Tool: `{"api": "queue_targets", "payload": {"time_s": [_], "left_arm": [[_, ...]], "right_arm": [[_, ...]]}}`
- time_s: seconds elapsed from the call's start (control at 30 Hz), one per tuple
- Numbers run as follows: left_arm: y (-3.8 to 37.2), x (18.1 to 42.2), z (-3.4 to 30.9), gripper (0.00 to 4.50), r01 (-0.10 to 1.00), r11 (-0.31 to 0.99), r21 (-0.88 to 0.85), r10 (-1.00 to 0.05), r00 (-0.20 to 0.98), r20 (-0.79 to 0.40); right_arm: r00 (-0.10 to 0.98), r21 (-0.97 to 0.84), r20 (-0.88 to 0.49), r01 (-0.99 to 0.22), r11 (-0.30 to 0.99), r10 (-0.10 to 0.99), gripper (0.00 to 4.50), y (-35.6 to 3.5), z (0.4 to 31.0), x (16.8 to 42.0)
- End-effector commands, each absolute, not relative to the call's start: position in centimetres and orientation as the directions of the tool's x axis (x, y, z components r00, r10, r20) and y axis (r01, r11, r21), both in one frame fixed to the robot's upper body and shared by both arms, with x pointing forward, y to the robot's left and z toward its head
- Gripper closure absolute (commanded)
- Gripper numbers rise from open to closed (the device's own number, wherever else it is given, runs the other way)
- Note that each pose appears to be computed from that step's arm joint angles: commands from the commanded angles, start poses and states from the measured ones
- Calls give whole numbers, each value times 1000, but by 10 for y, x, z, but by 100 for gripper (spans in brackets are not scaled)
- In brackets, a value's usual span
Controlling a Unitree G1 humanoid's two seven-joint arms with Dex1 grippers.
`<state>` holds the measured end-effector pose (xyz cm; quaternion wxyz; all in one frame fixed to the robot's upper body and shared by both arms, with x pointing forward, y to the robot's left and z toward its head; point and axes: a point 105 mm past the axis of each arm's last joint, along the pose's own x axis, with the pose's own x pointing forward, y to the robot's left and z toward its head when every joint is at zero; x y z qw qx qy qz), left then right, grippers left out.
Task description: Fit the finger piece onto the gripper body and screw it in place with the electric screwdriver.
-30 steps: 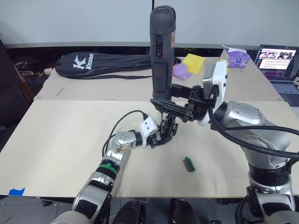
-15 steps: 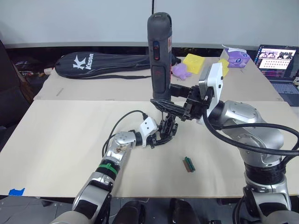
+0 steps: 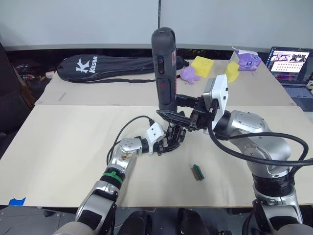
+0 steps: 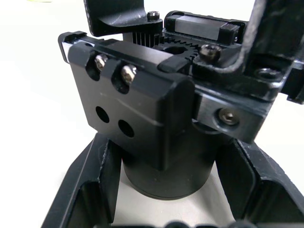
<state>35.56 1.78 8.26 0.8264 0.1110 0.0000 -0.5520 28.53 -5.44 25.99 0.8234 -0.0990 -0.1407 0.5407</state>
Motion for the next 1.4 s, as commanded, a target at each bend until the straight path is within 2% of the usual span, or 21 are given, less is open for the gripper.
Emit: {"api": "queue_targets", "payload": {"time_s": [0.03, 1.1, 1.4], "left_arm": [[18, 357, 88, 218, 908, 377, 184, -912, 399, -101], [18, 356, 89, 218, 907, 381, 181, -911, 402, -93], [18, 356, 89, 218, 907, 380, 181, -911, 401, -96]], "right_arm": [[352, -369, 187, -840, 398, 917, 258, -56, 275, 279], [360, -368, 177, -839, 401, 916, 258, -57, 268, 284], [353, -356, 200, -843, 403, 914, 258, -56, 274, 282]]}}
